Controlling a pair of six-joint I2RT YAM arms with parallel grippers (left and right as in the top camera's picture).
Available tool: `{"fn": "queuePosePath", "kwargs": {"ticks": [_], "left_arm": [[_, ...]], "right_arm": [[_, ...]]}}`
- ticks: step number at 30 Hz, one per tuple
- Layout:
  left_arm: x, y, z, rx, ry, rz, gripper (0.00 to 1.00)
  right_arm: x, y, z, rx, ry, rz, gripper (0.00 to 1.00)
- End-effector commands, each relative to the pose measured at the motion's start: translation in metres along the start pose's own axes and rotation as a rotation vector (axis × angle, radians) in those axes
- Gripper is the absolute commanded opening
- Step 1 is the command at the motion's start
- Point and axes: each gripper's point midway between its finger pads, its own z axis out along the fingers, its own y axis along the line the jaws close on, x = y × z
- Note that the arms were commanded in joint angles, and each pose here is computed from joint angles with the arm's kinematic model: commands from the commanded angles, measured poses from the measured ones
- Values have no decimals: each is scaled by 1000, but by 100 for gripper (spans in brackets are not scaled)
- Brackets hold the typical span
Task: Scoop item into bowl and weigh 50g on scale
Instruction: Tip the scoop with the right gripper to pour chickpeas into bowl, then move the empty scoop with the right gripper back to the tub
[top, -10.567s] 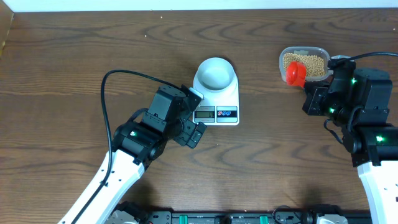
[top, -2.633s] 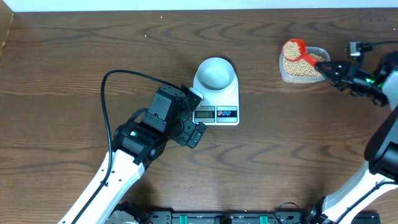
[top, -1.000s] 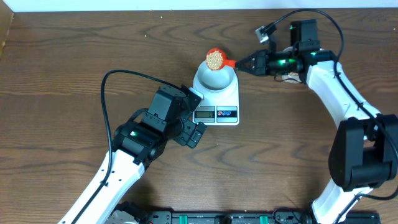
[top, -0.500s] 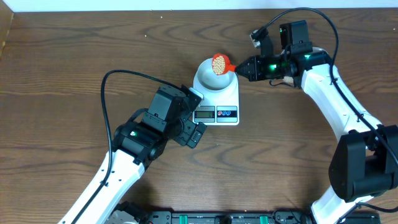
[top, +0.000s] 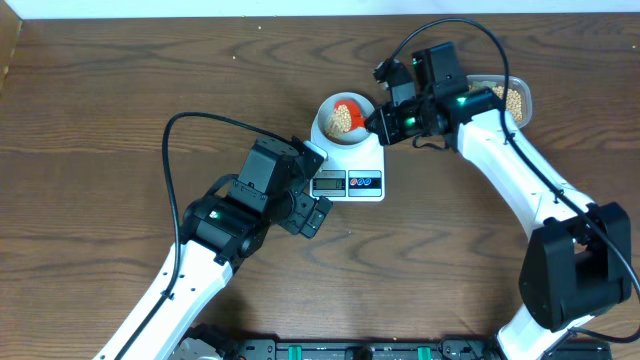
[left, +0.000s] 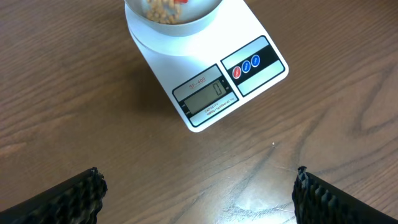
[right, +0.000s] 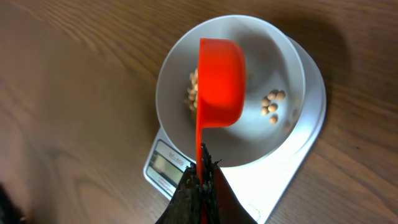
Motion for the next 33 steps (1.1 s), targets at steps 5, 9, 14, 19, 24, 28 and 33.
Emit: {"fn": "queuePosePath", "kwargs": {"ticks": [5, 9, 14, 19, 24, 28, 33], "left_arm": [[-4, 2, -1, -10, -6, 12, 98], [-4, 2, -1, -10, -7, 12, 98], [-4, 2, -1, -10, -6, 12, 98], [-4, 2, -1, -10, -7, 12, 98], [-4, 2, -1, -10, -6, 12, 98], [-4, 2, -1, -10, -6, 12, 98], [-4, 2, -1, -10, -6, 12, 98]], "right_arm": [[-10, -6, -16, 163, -38, -94, 1], [-11, 0, -17, 175, -41, -151, 1], [-17, 7, -25, 223, -63, -207, 1], [-25, 9, -45, 313, -105, -262, 1], [-28, 16, -61, 393, -119, -345, 1], [-26, 26, -60, 415, -109, -416, 1], [-25, 35, -57, 422, -102, -458, 1]]}}
